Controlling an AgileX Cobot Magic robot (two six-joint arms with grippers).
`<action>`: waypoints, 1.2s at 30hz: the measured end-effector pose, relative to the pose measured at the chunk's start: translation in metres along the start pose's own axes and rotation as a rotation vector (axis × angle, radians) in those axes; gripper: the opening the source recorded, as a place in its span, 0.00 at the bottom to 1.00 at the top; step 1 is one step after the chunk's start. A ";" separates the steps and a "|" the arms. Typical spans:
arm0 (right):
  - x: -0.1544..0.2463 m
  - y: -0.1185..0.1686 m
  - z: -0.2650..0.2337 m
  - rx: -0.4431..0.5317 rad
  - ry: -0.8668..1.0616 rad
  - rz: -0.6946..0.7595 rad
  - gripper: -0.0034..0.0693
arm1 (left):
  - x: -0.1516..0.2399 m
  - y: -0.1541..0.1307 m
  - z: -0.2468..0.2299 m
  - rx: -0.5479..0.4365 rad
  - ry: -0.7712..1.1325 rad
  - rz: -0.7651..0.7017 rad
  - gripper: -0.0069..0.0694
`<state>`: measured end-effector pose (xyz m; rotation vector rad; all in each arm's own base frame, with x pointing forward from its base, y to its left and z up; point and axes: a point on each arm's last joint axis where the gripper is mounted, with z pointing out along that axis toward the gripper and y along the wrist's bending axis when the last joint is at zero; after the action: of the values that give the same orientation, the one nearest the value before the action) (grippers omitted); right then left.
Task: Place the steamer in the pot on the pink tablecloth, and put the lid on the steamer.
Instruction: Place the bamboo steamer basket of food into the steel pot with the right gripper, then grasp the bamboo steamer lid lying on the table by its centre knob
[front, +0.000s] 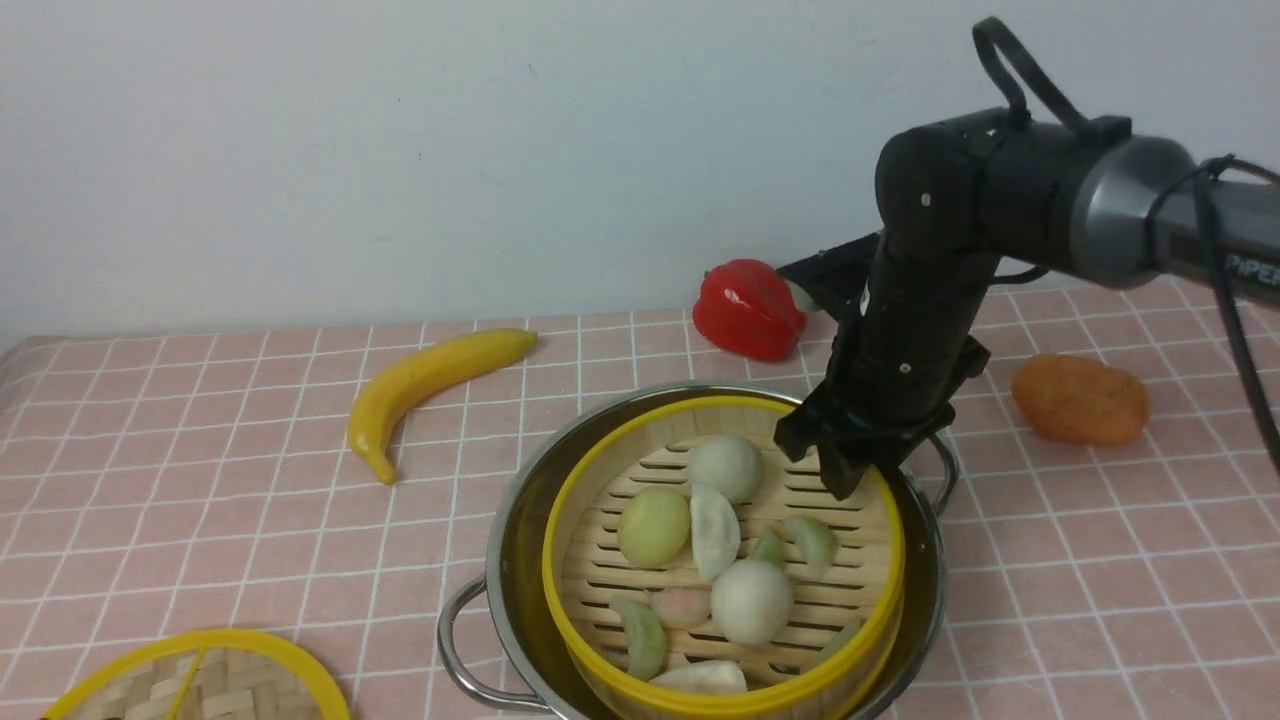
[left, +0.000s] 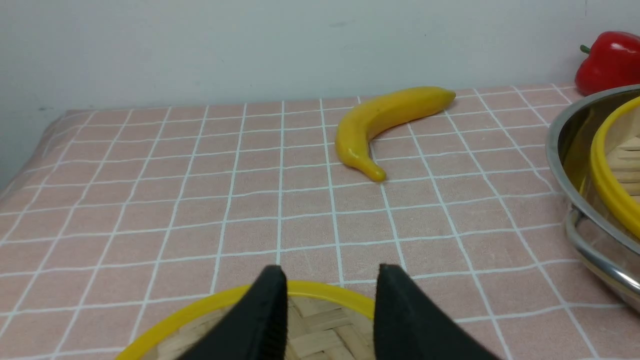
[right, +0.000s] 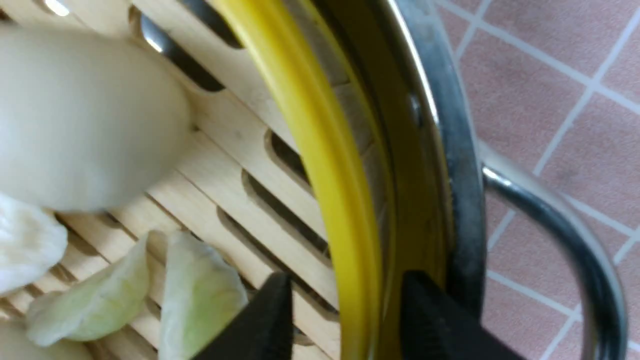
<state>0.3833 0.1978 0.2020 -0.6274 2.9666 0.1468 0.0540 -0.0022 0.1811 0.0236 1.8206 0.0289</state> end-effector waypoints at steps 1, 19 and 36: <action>0.000 0.000 -0.002 0.005 -0.004 -0.003 0.52 | 0.000 0.000 0.000 0.000 0.000 0.000 0.41; -0.011 -0.003 -0.116 0.108 -0.338 -0.013 0.35 | 0.000 0.000 0.000 0.000 0.000 0.000 0.41; 0.044 -0.005 -0.233 0.117 -0.626 0.152 0.04 | 0.000 0.000 0.000 0.000 0.000 0.000 0.41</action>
<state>0.3262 0.1488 0.4273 -0.2696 2.3885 0.1474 0.0540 -0.0022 0.1811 0.0236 1.8206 0.0289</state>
